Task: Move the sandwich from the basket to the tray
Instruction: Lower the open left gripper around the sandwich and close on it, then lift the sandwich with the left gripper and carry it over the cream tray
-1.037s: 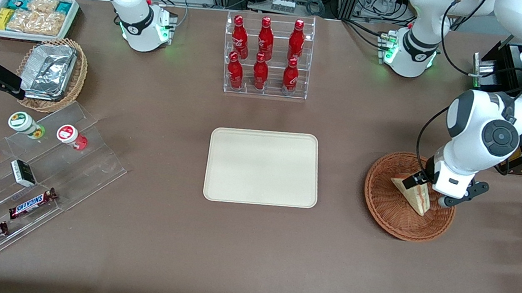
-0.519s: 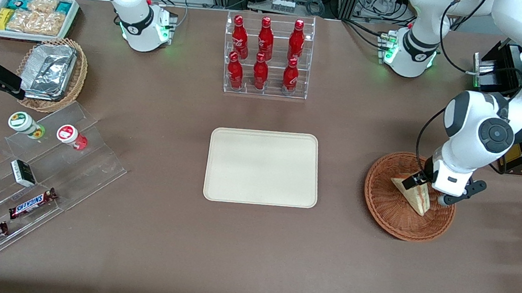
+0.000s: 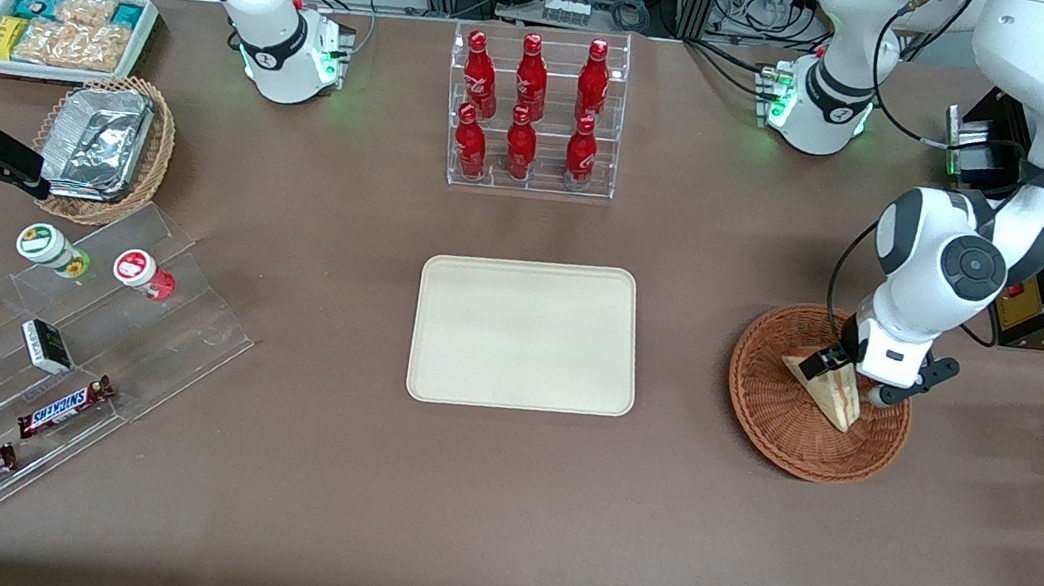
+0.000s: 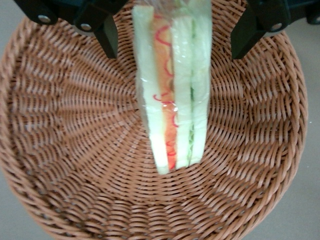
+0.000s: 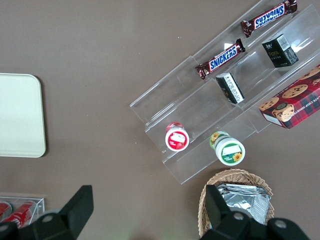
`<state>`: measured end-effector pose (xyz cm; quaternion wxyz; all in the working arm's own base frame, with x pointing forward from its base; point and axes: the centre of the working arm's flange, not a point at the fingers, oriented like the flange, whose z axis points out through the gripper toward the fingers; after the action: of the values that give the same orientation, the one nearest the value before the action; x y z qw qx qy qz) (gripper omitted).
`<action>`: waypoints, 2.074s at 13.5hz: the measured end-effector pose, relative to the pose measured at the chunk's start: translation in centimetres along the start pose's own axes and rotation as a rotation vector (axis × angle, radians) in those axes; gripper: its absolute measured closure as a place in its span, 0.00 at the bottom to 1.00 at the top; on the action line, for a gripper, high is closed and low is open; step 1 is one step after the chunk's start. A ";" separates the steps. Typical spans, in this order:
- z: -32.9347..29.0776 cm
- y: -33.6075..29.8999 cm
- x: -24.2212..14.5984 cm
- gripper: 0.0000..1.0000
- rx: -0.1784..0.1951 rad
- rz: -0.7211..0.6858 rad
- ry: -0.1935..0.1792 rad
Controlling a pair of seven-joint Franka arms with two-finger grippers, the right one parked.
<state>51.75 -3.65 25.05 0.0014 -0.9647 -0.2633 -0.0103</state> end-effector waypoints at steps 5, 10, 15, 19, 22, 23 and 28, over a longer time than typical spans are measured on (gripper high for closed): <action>0.8 -1.3 0.5 0.29 0.005 -0.026 -0.008; 0.8 -1.2 0.5 0.66 0.004 -0.025 -0.007; -1.4 0.5 0.7 0.73 0.033 0.000 -0.047; -6.6 5.3 0.6 0.81 0.064 0.073 -0.086; -9.4 9.7 -1.3 0.81 0.065 0.147 -0.103; -10.0 11.1 -2.3 0.81 0.063 0.177 -0.097; -9.6 17.9 -7.8 0.81 0.052 0.302 -0.098</action>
<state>53.93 -23.16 34.55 0.0151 -0.9922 -0.1154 0.0440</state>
